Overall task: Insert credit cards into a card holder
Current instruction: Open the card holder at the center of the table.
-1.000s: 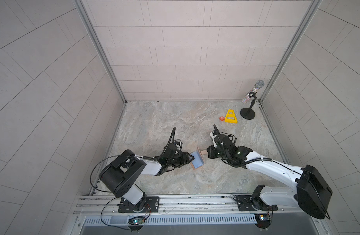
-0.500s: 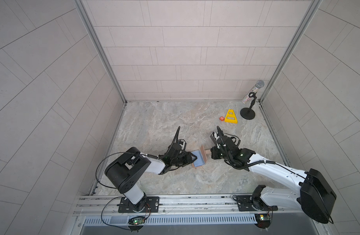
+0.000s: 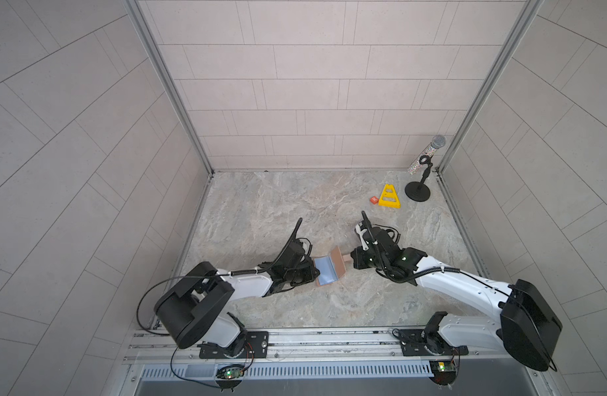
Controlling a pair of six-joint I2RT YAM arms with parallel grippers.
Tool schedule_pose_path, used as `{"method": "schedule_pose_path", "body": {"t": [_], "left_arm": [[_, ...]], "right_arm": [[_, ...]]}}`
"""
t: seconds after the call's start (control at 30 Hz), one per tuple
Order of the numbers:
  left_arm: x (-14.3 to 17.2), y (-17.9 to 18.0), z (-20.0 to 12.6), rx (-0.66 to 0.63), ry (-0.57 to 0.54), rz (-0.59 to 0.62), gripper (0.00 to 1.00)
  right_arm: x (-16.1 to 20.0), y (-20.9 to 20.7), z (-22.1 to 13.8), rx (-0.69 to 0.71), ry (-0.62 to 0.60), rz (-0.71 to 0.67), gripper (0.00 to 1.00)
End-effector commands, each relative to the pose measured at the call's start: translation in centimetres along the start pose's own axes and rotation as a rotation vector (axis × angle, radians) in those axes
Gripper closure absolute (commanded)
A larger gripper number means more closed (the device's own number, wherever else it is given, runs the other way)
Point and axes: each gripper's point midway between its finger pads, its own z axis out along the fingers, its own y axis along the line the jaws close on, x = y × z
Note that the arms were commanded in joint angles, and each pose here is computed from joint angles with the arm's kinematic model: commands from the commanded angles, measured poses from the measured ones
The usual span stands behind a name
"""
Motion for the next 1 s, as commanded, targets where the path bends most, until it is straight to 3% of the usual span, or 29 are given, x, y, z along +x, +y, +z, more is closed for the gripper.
{"method": "schedule_pose_path", "body": {"t": [0.0,0.33,0.63,0.83,0.97], "left_arm": [[0.2,3.9,-2.0,-0.227,-0.01,0.05,0.94],[0.4,7.5,-3.5,-0.367,-0.003,0.058,0.94],[0.5,8.5,-3.6,-0.388,0.017,0.048,0.94],[0.5,7.7,-3.6,-0.346,0.03,0.059,0.92],[0.2,6.0,-3.7,-0.282,0.041,0.091,0.81]], "right_arm": [[-0.1,-0.2,0.2,0.049,0.019,-0.035,1.0],[2.5,-1.0,3.7,0.2,0.136,-0.151,1.0],[3.3,-2.5,5.0,0.331,0.163,-0.194,1.0],[3.7,-2.1,5.5,0.309,0.173,-0.193,1.0],[3.1,-1.1,5.1,0.261,0.153,-0.175,0.95]]}}
